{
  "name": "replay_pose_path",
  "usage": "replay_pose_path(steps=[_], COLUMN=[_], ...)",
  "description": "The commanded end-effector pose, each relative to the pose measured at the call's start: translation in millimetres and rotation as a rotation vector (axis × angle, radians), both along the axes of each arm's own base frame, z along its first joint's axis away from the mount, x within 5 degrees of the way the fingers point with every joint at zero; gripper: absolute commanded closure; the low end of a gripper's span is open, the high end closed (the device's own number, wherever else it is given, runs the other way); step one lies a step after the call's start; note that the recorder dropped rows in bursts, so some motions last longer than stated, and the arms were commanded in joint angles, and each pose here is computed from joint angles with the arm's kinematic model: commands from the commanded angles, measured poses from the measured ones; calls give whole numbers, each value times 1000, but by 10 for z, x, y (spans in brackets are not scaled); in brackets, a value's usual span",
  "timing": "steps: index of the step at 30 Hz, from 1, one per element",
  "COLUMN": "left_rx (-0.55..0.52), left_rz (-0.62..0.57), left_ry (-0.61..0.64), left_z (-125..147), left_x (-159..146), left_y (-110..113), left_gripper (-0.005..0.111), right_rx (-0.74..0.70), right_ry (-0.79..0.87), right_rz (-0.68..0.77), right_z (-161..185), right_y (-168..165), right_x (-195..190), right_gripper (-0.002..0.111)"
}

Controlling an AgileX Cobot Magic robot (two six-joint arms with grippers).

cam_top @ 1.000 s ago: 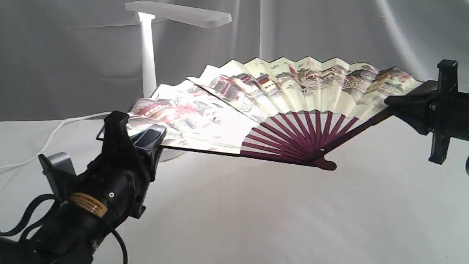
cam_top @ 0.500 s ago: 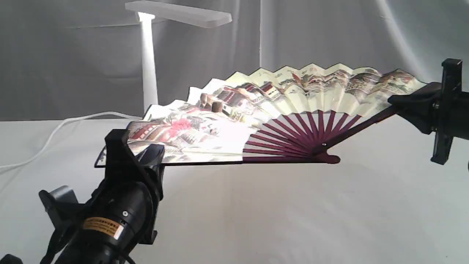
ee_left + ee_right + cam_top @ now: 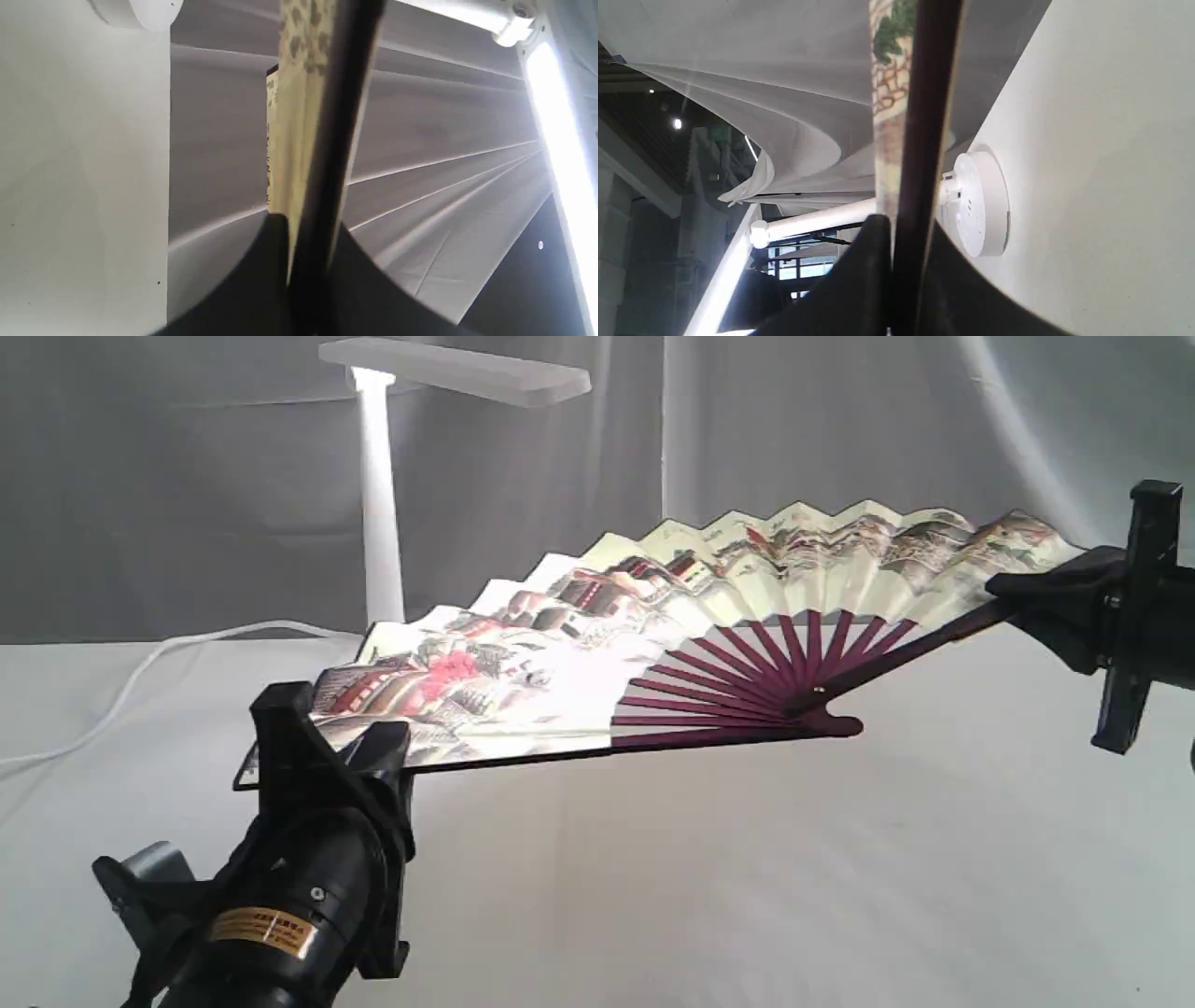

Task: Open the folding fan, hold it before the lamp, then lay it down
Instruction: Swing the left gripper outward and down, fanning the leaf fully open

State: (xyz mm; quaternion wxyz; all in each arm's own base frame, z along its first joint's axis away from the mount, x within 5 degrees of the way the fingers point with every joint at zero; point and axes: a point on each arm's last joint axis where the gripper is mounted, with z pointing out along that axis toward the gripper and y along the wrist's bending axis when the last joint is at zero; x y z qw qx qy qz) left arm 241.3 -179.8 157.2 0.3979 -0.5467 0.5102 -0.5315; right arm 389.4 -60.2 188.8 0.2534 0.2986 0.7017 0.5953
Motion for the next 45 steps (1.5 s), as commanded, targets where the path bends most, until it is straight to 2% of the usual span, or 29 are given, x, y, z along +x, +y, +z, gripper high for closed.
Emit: replay_pose_path(steps=[1, 6, 11, 17, 24, 34, 40, 45], left_rx=[-144, -174, -118, -112, -119, -142, -139, -139], left_rz=[91, 112, 168, 182, 203, 244, 309, 316], left_ry=[-55, -68, -87, -105, -122, -109, -77, -90], left_z=[107, 191, 337, 451, 561, 572, 555, 636], left_x=[6, -4, -42, -97, -124, -143, -237, -326], left_y=[80, 111, 208, 282, 330, 382, 547, 651], left_gripper=[107, 107, 107, 107, 107, 107, 107, 107], right_rx=[-19, -12, -4, 30, 6, -28, -18, -21], right_ry=[-32, -37, -39, -30, -77, -86, -90, -102], right_rz=[38, 45, 50, 67, 68, 78, 111, 141], right_z=[20, 35, 55, 71, 299, 571, 628, 670], right_y=[-11, -5, 1, 27, 73, 367, 500, 617], right_x=[-35, -41, -47, -55, -95, -112, -126, -127], right_gripper=[108, 108, 108, 108, 108, 108, 108, 108])
